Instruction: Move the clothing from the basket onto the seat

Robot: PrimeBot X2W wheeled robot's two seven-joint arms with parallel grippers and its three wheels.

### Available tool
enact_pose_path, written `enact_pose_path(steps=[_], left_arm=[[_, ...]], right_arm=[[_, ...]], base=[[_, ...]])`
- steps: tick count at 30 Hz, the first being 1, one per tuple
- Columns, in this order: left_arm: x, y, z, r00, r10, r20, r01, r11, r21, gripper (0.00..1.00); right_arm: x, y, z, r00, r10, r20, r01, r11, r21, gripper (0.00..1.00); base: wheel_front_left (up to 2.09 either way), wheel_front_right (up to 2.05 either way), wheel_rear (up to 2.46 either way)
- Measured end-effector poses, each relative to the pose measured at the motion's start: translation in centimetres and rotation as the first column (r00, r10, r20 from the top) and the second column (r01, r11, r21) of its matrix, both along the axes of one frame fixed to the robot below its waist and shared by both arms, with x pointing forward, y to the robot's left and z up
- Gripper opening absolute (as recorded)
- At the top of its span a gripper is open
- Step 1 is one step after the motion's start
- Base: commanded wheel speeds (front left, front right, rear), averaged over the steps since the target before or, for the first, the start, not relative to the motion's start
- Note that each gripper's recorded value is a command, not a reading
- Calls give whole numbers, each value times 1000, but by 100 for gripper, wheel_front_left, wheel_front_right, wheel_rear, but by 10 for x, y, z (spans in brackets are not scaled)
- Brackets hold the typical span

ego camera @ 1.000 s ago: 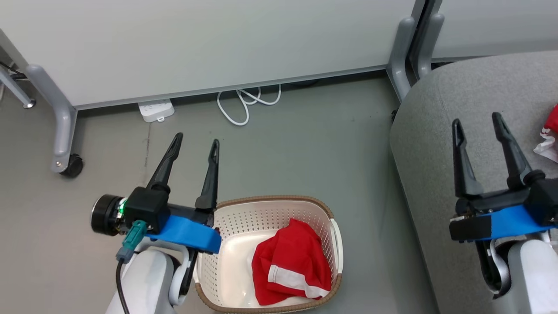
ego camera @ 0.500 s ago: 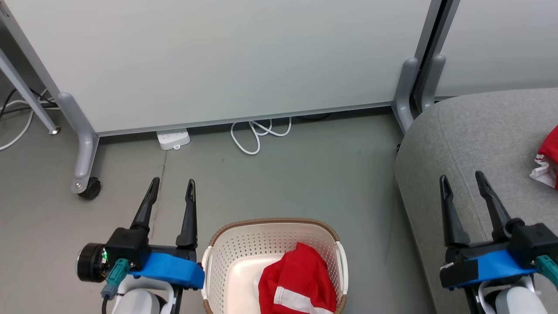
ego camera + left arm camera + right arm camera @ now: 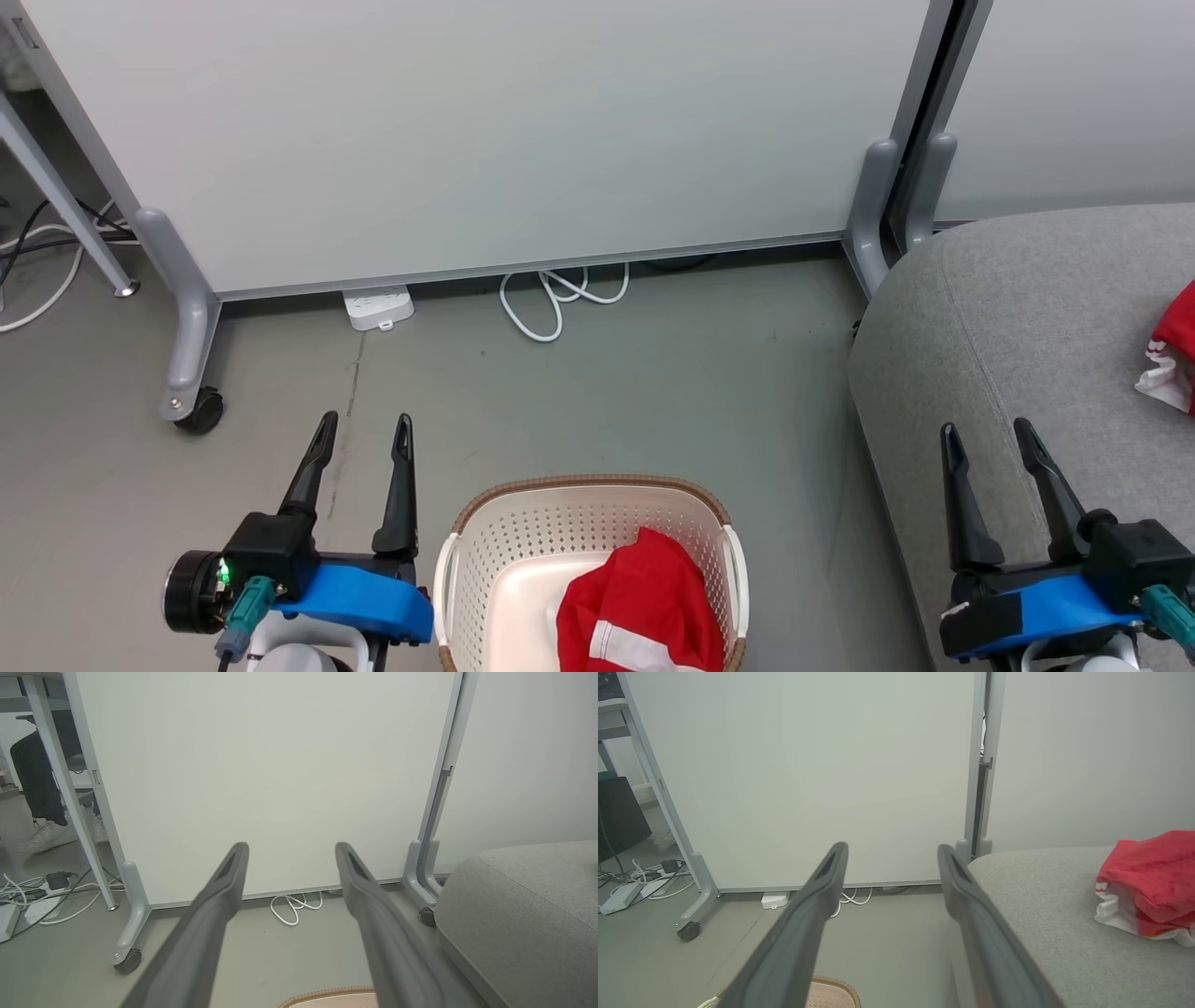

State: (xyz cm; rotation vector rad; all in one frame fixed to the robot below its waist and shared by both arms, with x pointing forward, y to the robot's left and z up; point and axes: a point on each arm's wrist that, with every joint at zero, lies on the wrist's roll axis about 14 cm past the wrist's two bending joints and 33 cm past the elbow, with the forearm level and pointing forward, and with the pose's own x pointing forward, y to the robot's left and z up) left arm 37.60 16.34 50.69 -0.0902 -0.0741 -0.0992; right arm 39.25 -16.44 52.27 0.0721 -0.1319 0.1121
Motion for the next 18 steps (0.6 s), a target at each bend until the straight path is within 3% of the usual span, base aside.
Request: enact_pose_path(steps=[18], left_arm=[[3, -4, -5, 1000, -16, -16, 16, 1000, 1, 100]], right_arm=[[1, 6, -10, 999, 15, -31, -14, 1000, 16, 100]], base=[[0, 0, 0]])
